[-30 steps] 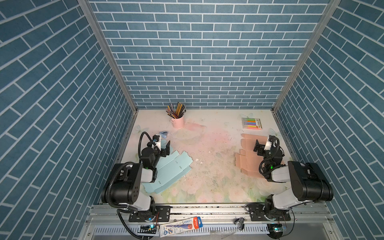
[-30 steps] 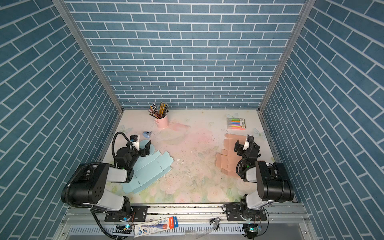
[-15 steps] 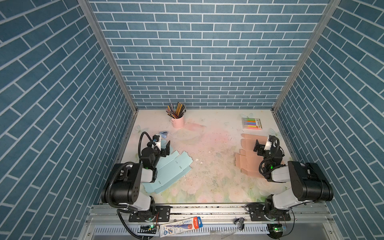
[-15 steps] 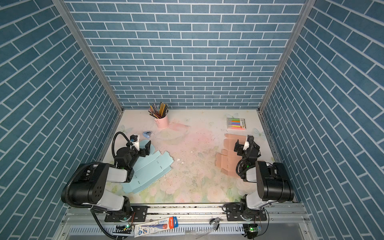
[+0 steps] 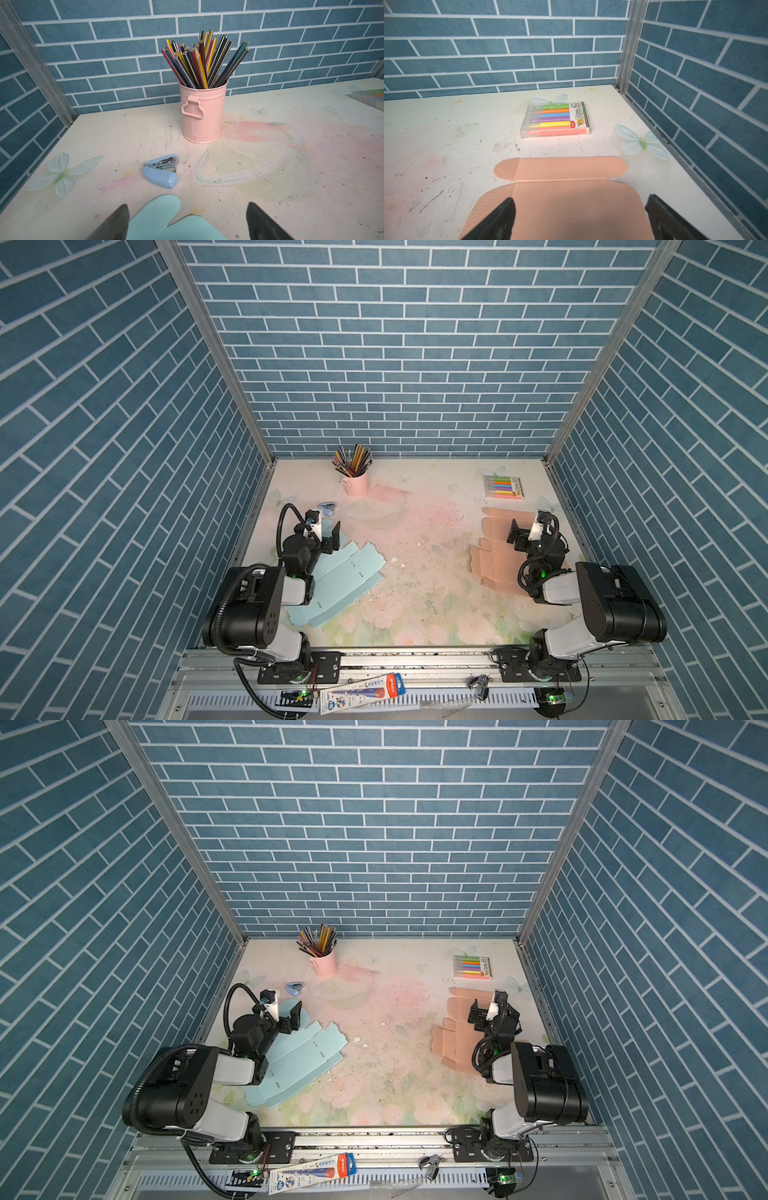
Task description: Fold the paper box
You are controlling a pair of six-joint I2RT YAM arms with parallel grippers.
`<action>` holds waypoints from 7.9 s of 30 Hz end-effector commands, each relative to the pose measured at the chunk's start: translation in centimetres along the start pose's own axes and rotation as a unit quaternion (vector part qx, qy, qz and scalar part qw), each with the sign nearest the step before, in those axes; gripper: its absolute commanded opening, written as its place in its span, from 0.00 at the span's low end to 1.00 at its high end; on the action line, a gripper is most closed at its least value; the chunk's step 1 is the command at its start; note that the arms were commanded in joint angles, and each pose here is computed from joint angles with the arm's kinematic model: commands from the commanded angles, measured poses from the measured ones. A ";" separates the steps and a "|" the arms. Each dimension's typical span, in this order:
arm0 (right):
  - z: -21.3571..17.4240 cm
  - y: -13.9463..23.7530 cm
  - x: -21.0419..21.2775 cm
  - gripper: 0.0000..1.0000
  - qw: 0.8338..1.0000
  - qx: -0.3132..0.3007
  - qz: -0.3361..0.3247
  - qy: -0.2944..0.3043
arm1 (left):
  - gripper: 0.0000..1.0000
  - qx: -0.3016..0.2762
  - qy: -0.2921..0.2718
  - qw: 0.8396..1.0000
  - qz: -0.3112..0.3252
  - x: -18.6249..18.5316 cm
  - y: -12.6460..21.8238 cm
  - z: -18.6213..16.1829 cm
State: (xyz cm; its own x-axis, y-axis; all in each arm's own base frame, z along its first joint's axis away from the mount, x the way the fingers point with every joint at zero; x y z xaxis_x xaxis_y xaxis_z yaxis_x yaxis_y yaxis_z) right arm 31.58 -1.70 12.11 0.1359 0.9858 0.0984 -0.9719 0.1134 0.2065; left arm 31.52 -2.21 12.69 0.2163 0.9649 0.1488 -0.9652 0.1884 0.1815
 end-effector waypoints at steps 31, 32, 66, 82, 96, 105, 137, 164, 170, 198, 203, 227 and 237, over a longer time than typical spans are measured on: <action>0.8 0.4 0.1 0.98 1.000 -0.025 0.007 -0.007 | 0.88 -0.023 -0.013 1.000 0.001 0.1 0.4 1.0; 0.9 0.5 0.2 0.98 1.000 -0.028 0.014 -0.004 | 0.88 -0.024 -0.011 1.000 0.003 0.2 0.5 1.0; 4.0 4.0 8.0 0.98 0.964 0.213 0.069 -0.143 | 0.88 0.169 0.185 0.960 -0.124 -8.5 -1.0 6.9; 0.7 9.1 24.2 0.95 0.884 0.360 0.276 -0.109 | 0.88 0.220 0.244 0.923 -0.200 -10.1 -0.3 6.9; -3.1 11.6 34.7 0.77 0.810 0.401 0.423 -0.065 | 0.88 0.202 0.305 0.911 -0.190 -5.1 -0.3 6.3; -6.2 12.2 38.0 0.68 0.765 0.433 0.472 -0.066 | 0.88 0.177 0.327 0.910 -0.183 -3.7 0.5 7.0; -10.5 11.8 40.2 0.36 0.731 0.483 0.467 -0.117 | 0.88 0.128 0.315 0.920 -0.196 -3.5 3.4 11.4; -9.8 11.9 40.5 0.11 0.729 0.478 0.475 -0.120 | 0.88 0.111 0.307 0.922 -0.207 -3.4 4.4 13.8; -9.3 11.6 39.8 0.09 0.733 0.475 0.472 -0.123 | 0.88 0.114 0.301 0.925 -0.203 -3.2 4.4 14.2; -5.2 7.4 28.1 0.06 0.708 0.506 0.491 -0.035 | 0.88 0.105 0.315 0.922 -0.201 -3.9 4.0 12.6; -5.0 6.7 27.1 0.06 0.697 0.503 0.511 -0.020 | 0.88 0.107 0.342 0.915 -0.184 -3.5 3.8 12.5; -4.3 2.3 24.6 0.32 0.710 0.509 0.487 -0.006 | 0.88 0.049 0.281 0.919 -0.272 -5.9 5.9 13.7; 0.0 3.8 23.2 0.70 0.790 0.478 0.383 -0.035 | 0.88 0.084 0.272 0.916 -0.283 -7.4 5.6 12.7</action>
State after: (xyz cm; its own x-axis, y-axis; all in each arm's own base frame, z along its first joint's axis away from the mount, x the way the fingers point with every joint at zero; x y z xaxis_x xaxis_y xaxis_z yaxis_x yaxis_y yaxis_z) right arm 31.47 22.33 13.94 -0.4412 0.6358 0.6333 -0.1042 -0.7372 0.6676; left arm 26.72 -9.82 25.01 0.4932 0.6930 -0.5258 -0.6974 0.6763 0.2371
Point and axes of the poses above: each gripper's point midway between its finger pads, its own y axis back along the fingers, its own x axis along the line the jaws close on, z = x × y, the point moved 6 cm from there along y, back along the fingers, and after that the axes turned 7 degrees about -y, right-handed, at the moved point
